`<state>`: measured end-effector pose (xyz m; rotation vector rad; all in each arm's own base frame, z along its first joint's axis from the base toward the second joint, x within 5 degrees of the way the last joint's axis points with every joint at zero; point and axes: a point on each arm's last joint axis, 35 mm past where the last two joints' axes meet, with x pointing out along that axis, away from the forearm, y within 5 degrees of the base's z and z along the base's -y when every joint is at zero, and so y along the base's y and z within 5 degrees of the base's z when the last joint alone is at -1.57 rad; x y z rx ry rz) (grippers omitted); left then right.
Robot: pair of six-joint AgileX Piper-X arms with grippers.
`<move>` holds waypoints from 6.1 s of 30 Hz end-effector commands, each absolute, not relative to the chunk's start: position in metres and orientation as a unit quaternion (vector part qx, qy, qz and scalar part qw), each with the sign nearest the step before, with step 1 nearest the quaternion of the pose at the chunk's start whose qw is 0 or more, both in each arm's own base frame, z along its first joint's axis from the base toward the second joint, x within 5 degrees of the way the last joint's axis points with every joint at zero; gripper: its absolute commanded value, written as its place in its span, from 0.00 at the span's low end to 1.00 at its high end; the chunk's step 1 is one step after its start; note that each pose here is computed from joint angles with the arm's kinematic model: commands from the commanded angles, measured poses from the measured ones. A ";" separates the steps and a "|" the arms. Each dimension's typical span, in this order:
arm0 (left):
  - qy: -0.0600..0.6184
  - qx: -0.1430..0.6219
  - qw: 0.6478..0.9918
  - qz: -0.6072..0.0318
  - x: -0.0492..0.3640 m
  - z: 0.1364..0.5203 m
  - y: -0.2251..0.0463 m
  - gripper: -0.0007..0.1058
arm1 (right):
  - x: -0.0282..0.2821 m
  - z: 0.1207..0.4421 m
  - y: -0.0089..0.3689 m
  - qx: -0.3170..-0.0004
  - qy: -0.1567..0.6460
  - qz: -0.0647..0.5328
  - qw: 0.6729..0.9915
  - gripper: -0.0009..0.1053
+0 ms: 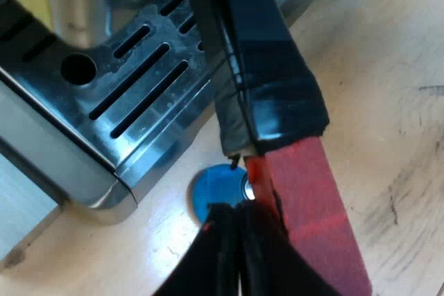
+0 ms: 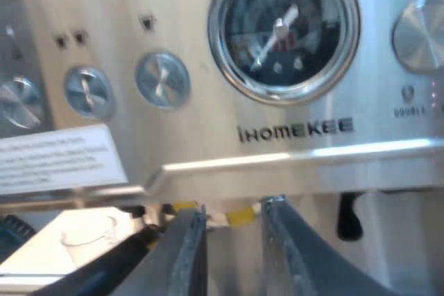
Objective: Put the handle in the coffee machine
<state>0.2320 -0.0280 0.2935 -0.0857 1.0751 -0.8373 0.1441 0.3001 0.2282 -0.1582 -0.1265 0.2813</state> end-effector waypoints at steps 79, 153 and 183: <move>0.388 0.093 0.725 -0.561 0.207 0.310 -0.156 0.01 | 0.091 0.321 0.208 -0.227 0.097 0.421 0.873 0.46; 0.393 0.034 0.881 -0.262 0.119 0.362 -0.034 0.64 | 0.142 0.333 0.159 -0.151 0.258 0.373 0.878 0.46; 0.271 0.033 0.946 -0.174 0.072 0.416 -0.013 0.64 | 0.085 0.364 0.006 -0.084 0.279 0.061 0.955 0.46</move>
